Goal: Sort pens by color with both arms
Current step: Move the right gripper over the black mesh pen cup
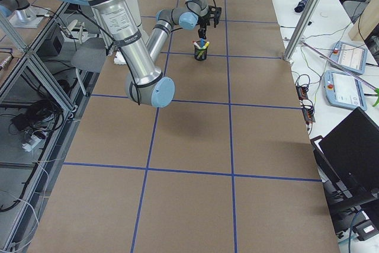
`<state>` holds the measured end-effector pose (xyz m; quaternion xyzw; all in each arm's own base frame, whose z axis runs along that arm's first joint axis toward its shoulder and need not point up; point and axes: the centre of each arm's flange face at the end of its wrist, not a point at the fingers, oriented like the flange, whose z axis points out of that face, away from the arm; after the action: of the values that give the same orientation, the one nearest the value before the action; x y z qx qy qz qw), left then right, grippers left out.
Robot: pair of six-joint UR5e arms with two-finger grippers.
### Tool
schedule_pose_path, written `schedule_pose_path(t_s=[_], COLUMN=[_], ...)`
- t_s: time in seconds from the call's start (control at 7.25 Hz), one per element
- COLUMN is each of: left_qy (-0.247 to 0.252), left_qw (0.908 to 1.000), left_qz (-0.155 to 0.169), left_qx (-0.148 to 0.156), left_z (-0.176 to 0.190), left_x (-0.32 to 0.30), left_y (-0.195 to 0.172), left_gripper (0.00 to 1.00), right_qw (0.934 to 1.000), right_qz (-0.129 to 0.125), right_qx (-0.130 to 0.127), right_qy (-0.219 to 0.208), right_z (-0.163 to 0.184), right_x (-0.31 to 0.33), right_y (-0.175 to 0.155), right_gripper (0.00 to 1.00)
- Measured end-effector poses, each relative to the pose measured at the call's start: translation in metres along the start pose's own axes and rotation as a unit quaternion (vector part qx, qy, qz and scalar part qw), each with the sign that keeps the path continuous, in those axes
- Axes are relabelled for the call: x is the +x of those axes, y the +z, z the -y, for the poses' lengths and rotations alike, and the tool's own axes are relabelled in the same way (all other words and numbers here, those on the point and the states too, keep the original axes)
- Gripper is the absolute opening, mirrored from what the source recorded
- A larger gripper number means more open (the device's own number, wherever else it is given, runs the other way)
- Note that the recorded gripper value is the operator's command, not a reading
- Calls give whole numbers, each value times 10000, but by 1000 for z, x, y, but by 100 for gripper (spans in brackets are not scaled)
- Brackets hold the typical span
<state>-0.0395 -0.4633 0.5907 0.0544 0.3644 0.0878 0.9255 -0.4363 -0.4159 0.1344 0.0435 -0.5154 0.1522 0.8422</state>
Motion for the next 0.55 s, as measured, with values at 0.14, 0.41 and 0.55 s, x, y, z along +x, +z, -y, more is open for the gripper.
schedule_pose_path(t_s=[0.14,0.41,0.55], left_qy=[-4,-63,-138], left_qw=[10000,10000,9999], left_qz=[-1,-3,-3], left_qx=[-2,0,18], left_z=[0,1,2], left_x=[0,-1,0], left_y=[0,1,1], left_gripper=[100,100,100], right_qw=[9998,9979,9953], right_qz=[-197,-607,-893], right_qx=[37,100,104], right_qy=[-17,-184,-368], right_z=[-9,-26,-32], right_x=[-19,-59,-80], right_y=[8,35,49], right_gripper=[99,96,94])
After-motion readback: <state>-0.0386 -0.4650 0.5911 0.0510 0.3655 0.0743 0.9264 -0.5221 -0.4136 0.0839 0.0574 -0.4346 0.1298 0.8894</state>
